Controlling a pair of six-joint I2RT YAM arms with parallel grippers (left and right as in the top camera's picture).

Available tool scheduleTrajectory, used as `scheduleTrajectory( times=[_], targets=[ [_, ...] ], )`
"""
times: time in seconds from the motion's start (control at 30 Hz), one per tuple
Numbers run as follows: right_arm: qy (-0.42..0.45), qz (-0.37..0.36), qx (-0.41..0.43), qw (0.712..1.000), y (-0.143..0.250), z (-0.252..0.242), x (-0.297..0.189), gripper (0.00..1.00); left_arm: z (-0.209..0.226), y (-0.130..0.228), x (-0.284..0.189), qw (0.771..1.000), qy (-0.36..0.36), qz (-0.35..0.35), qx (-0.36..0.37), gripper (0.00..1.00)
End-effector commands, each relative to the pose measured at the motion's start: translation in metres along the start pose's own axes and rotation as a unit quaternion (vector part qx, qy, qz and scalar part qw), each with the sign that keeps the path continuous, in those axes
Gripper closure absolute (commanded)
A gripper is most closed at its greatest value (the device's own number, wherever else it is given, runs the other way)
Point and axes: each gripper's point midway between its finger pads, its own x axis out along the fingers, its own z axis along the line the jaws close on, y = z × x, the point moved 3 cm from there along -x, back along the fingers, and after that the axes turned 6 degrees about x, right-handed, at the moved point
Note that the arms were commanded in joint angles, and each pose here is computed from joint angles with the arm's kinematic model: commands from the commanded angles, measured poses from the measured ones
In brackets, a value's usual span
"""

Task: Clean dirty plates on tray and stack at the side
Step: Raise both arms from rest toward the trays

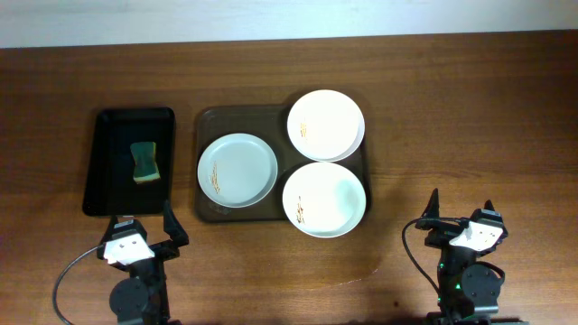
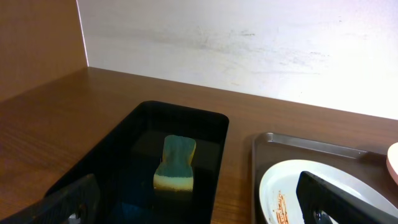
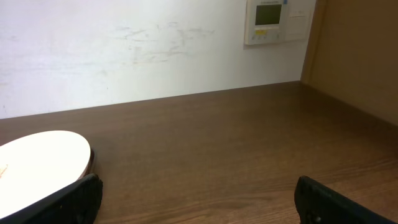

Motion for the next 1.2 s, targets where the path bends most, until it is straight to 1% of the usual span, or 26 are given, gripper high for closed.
scheduleTrajectory(
  times=[0.0, 1.07, 1.17],
  targets=[
    [0.010, 0.001, 0.001, 1.000, 0.0022, -0.0026, 0.0000, 0.02, -0.0030, 0.0020, 0.0001, 1.000, 0.010, 0.000, 0.010, 0.01],
    [0.010, 0.001, 0.001, 1.000, 0.0022, -0.0026, 0.0000, 0.02, -0.0030, 0.0020, 0.0001, 1.000, 0.010, 0.000, 0.010, 0.01],
    [0.021, -0.001, 0.001, 1.000, 0.0016, -0.0057, -0.0001, 0.02, -0.0029, 0.0020, 0.0001, 1.000, 0.009, 0.000, 0.010, 0.01]
  ],
)
